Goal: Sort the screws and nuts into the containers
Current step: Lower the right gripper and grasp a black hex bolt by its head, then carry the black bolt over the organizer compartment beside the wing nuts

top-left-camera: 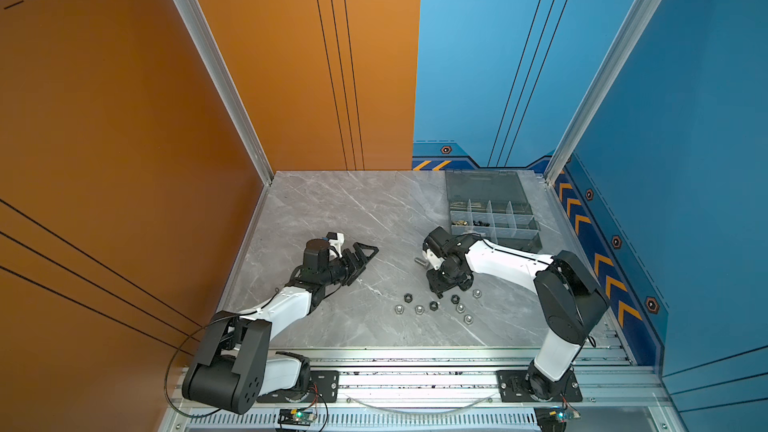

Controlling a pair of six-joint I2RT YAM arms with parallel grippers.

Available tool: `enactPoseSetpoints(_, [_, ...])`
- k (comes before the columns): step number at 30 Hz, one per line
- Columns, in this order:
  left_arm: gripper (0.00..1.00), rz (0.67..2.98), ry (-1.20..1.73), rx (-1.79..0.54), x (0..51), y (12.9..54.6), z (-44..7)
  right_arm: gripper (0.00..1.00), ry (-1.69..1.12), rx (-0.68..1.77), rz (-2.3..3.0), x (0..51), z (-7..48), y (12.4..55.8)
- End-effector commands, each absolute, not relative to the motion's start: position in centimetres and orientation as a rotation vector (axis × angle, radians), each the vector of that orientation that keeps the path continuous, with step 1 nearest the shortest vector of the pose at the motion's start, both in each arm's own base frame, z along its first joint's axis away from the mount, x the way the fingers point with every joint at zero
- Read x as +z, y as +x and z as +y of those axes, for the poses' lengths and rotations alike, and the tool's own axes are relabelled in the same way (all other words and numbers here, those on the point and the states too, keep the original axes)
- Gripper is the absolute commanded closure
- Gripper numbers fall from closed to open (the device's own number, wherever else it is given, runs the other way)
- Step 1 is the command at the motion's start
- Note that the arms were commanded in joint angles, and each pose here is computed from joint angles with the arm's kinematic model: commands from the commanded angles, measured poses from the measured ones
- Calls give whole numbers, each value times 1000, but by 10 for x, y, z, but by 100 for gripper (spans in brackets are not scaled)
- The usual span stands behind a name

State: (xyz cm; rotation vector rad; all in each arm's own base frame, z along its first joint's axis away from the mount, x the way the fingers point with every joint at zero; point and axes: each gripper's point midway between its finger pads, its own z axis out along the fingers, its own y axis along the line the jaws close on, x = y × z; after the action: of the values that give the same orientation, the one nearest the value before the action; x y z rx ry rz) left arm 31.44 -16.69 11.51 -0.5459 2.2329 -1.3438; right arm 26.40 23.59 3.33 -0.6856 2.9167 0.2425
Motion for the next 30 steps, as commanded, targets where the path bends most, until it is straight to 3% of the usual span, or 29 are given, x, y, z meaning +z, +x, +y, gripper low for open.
enactPoseSetpoints(1, [2, 2211, -534, -1339, 120, 319, -166, 53, -664, 211, 2897, 33, 239, 274])
enactPoseSetpoints(23, [2, 2209, -537, -1339, 120, 319, -164, 64, -720, 198, 2913, 23, 248, 267])
enactPoseSetpoints(26, [2, 2210, -540, -1338, 119, 319, -163, 67, -723, 194, 2921, 22, 247, 266])
enactPoseSetpoints(30, [2, 2210, -542, -1337, 119, 319, -163, 79, -728, 196, 2919, 23, 246, 266])
